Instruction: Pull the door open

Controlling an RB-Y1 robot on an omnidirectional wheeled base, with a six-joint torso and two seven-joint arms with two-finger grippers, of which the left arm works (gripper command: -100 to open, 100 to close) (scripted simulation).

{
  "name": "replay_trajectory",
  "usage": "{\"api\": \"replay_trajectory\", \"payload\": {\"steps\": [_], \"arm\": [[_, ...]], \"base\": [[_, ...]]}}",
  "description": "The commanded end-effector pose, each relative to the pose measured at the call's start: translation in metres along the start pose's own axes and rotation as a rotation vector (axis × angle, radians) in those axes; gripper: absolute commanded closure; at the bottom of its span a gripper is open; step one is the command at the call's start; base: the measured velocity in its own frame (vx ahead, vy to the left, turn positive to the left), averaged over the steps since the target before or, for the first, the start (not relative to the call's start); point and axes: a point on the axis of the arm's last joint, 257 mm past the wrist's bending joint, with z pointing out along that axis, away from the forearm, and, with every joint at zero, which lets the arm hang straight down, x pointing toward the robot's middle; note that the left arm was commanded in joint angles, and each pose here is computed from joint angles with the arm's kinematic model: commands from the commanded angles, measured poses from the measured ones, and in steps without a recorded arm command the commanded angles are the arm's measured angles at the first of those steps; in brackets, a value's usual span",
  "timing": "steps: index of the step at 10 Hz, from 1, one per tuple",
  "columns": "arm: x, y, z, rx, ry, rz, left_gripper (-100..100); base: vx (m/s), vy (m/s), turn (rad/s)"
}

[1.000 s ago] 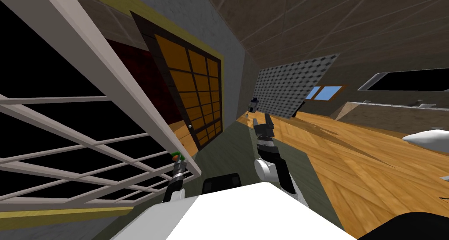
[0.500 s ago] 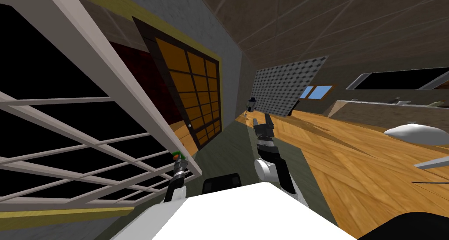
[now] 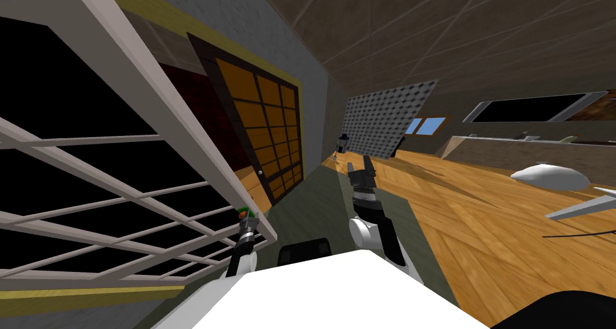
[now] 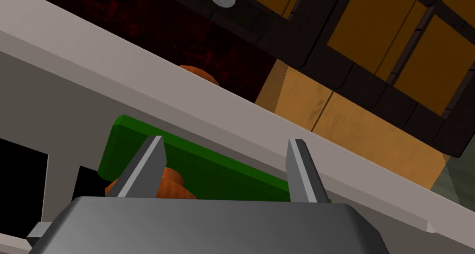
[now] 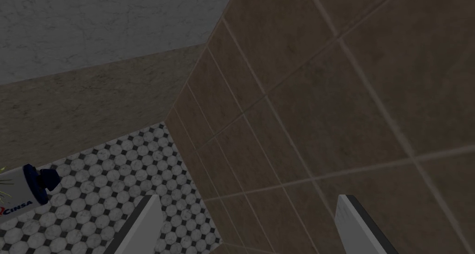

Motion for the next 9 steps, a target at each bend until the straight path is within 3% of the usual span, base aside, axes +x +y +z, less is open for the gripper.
{"api": "replay_trajectory", "payload": {"steps": [1, 7, 9], "arm": [[-0.010, -0.013, 0.0035, 0.028, -0.015, -0.051, -100], [-0.003, -0.013, 0.0089, 0.037, -0.015, -0.203, -100], [0.001, -0.013, 0.0125, 0.043, -0.015, -0.285, -100]], "base": [[-0.072, 0.031, -0.097], [-0.065, 0.027, -0.056], [-0.082, 0.016, -0.074]]}}
